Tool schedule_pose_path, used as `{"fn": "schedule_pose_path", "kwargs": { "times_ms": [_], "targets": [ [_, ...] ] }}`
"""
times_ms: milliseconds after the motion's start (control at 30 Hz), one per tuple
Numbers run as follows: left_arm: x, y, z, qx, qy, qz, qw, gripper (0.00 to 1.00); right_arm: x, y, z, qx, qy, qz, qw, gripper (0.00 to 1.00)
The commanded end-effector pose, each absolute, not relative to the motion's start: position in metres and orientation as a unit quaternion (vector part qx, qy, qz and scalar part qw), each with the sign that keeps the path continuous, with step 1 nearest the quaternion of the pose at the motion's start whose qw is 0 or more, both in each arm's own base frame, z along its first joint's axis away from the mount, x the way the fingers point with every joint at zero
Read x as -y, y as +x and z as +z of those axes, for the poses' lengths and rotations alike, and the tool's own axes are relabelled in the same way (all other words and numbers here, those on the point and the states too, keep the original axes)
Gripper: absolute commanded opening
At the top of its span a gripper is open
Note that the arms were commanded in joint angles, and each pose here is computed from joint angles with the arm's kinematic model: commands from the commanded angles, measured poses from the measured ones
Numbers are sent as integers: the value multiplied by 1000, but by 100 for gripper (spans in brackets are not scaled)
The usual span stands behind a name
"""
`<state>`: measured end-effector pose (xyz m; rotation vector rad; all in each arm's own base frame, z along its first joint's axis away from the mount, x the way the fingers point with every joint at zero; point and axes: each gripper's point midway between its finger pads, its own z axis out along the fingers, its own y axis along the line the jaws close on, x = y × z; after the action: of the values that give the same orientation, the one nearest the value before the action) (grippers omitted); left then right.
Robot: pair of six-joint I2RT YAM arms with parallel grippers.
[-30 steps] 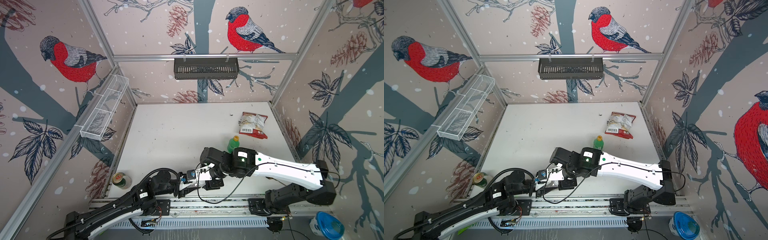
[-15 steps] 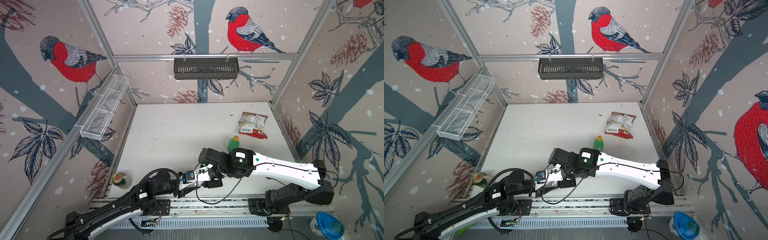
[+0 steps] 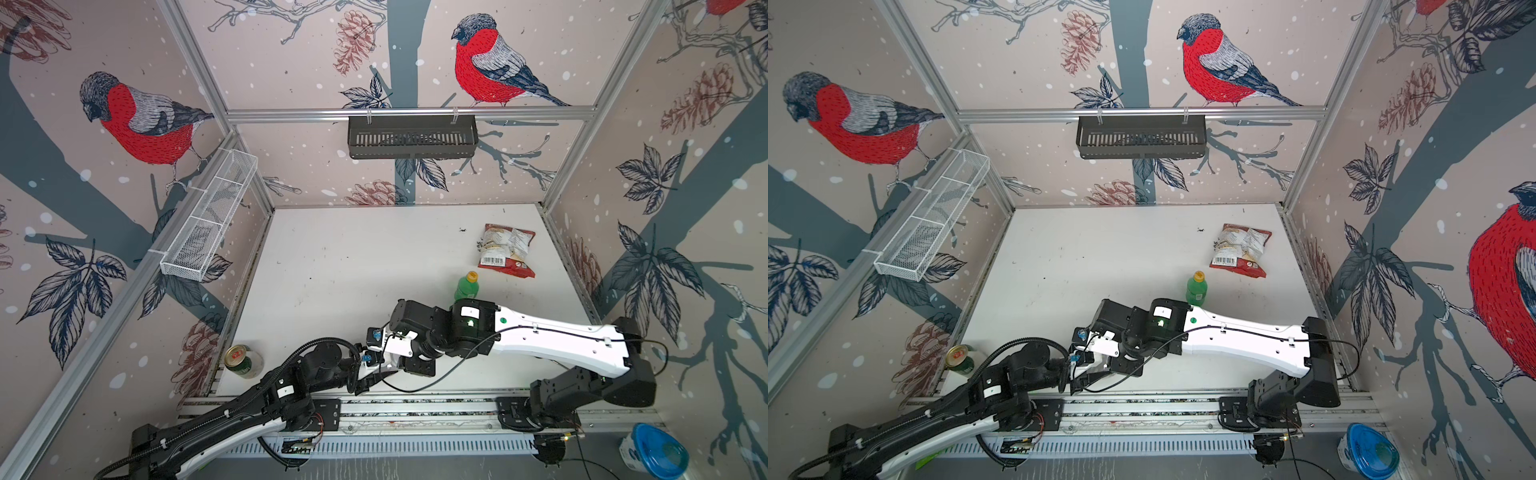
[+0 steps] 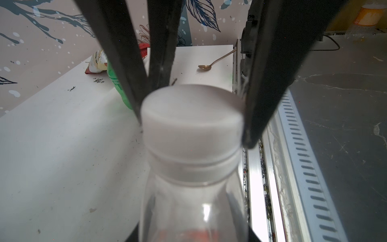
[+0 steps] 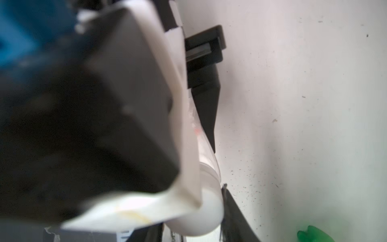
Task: Screw on the bottle caps
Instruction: Screw the bottle cap onto the plastic bottle.
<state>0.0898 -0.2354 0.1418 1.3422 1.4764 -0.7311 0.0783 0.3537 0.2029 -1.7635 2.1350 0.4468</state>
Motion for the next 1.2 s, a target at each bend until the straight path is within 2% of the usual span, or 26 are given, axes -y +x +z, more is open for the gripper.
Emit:
{"fn": "schedule_pose_path", "kwargs": {
  "times_ms": [0, 333, 500, 567, 700, 800, 1000, 1167],
  "targets": [
    [241, 89, 160, -582, 547, -315, 513, 37, -373, 87, 212, -797, -538, 193, 194, 34],
    [242, 91, 160, -585, 546, -313, 512, 37, -378, 78, 201, -864, -433, 226, 125, 35],
    [242, 91, 160, -585, 546, -312, 512, 37, -374, 82, 203, -885, -394, 218, 119, 40],
    [242, 91, 160, -585, 546, -312, 512, 37, -373, 83, 209, -883, -396, 216, 129, 45],
    [242, 91, 160, -585, 547, -313, 512, 37, -363, 84, 221, -863, -431, 211, 159, 64],
    [242, 91, 159, -585, 548, -313, 510, 37, -349, 81, 226, -836, -479, 198, 184, 71],
    [243, 89, 159, -584, 550, -316, 507, 37, -326, 78, 244, -770, -562, 183, 238, 75],
    [243, 89, 158, -584, 550, -316, 505, 37, -320, 94, 251, -762, -543, 206, 287, 77]
  ]
}}
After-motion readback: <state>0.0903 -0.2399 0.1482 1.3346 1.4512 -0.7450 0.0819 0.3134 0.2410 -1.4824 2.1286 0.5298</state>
